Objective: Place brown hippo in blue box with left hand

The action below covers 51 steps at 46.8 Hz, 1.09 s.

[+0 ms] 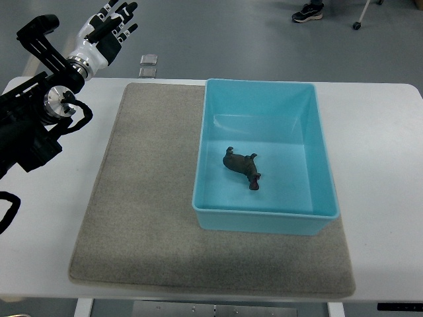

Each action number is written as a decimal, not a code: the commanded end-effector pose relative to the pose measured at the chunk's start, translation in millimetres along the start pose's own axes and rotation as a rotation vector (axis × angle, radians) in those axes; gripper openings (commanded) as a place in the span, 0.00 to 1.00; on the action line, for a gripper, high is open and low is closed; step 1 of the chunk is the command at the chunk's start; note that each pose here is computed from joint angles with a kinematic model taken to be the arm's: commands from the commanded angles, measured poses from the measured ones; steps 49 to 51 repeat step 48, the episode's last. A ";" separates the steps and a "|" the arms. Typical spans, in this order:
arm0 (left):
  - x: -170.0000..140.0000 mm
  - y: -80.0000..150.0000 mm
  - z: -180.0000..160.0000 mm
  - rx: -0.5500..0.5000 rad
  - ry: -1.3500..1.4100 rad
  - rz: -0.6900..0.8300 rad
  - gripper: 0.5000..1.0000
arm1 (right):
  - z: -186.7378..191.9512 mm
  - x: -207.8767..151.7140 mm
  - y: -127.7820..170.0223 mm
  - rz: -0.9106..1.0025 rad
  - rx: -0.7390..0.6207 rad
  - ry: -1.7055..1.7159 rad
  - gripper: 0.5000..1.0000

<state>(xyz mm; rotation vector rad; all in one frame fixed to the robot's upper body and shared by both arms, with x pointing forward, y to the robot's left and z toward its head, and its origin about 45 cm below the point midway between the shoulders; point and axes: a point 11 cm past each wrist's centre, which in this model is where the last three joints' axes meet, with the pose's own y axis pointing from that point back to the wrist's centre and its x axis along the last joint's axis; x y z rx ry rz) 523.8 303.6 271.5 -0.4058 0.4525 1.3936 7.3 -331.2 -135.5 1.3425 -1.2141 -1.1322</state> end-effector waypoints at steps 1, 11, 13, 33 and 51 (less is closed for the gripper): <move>3.5 2.3 -5.9 0.008 0.007 0.009 0.99 | -0.8 0.1 0.0 0.000 0.001 0.000 0.87; 4.3 3.7 -9.7 0.010 0.002 0.007 0.99 | 0.1 0.0 0.0 0.000 0.000 0.000 0.87; 3.8 3.6 -9.9 0.011 0.003 0.006 0.99 | 0.1 0.0 0.0 0.000 0.000 0.000 0.87; 4.0 3.9 -9.8 0.009 0.008 0.002 0.99 | 0.1 0.0 0.0 0.000 0.000 -0.002 0.87; 3.3 3.2 -7.3 0.000 0.019 0.002 0.99 | 1.9 -5.0 -0.4 -0.019 -0.004 0.004 0.87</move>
